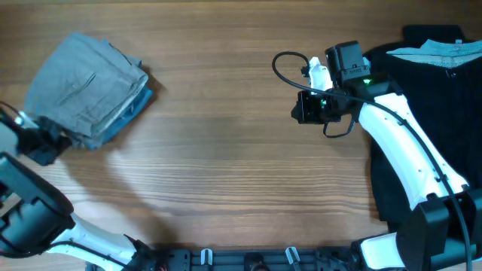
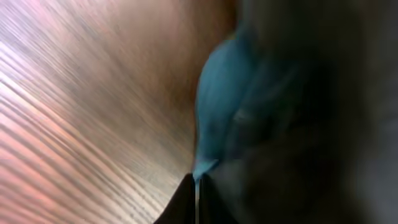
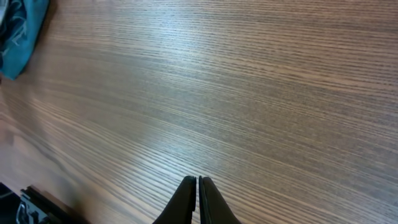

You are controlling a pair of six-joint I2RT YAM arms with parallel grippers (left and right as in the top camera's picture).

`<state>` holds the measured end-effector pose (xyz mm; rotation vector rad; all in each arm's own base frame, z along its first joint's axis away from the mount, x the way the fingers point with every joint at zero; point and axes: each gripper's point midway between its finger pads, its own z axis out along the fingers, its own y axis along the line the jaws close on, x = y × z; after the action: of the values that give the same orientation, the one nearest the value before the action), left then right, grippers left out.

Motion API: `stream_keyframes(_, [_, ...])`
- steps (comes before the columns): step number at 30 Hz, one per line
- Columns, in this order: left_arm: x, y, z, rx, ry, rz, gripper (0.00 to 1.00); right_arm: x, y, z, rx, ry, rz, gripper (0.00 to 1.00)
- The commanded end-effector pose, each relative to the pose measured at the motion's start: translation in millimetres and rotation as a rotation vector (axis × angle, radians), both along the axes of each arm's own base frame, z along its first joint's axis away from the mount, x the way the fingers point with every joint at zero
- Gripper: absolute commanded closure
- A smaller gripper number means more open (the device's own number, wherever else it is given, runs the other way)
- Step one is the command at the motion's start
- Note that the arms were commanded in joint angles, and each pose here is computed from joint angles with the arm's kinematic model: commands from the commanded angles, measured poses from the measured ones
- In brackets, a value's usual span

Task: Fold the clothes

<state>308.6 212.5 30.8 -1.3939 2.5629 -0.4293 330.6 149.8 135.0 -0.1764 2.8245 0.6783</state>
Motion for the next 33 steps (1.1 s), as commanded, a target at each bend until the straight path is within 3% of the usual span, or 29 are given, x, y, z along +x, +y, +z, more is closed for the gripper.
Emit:
stream_keyframes(1, [-7,-42,-44,-0.032,0.026,-0.002,0.96,6,-3,7,-0.008,-0.032,-0.017,0.92])
stream_keyframes(5, [26,-78,-59,-0.030,-0.079,-0.018,0.96,7,-3,8,-0.006,-0.036,-0.017,0.92])
stream_keyframes(11, [115,-84,-20,0.080,-0.406,-0.025,0.96,10,-2,9,-0.003,-0.052,-0.017,0.91])
stream_keyframes(15, [143,-111,14,-0.054,-0.587,-0.094,0.96,7,-3,8,-0.006,-0.041,-0.014,0.92])
stream_keyframes(18, [125,-124,15,-0.085,-0.533,-0.164,0.92,4,-4,9,-0.008,-0.031,-0.015,0.89])
stream_keyframes(21, [76,-138,21,-0.056,-0.373,-0.267,0.91,0,-3,26,0.007,-0.055,-0.005,0.84])
stream_keyframes(23, [39,-145,40,-0.009,-0.289,-0.351,0.85,1,-2,52,0.018,-0.135,0.012,0.80])
stream_keyframes(25, [13,-156,71,0.038,-0.306,-0.469,0.83,3,-2,86,0.034,-0.254,0.033,0.69])
stream_keyframes(27, [0,-163,129,0.137,-0.411,-0.532,0.80,3,-11,139,0.025,-0.433,0.007,0.61])
stream_keyframes(28, [-5,-169,181,0.239,-0.527,-0.574,0.77,-3,-20,180,0.011,-0.559,-0.024,0.58])
stream_keyframes(30, [-20,-186,252,0.395,-0.694,-0.662,0.69,-23,-32,233,0.012,-0.717,-0.062,0.50])
stream_keyframes(31, [-31,-196,282,0.475,-0.770,-0.723,0.59,-36,-38,255,0.019,-0.792,-0.076,0.46])
stream_keyframes(32, [-43,-208,305,0.555,-0.836,-0.798,0.38,-47,-42,269,0.025,-0.839,-0.085,0.38])
stream_keyframes(33, [-53,-218,321,0.619,-0.892,-0.855,0.26,-59,-46,281,0.032,-0.881,-0.095,0.06])
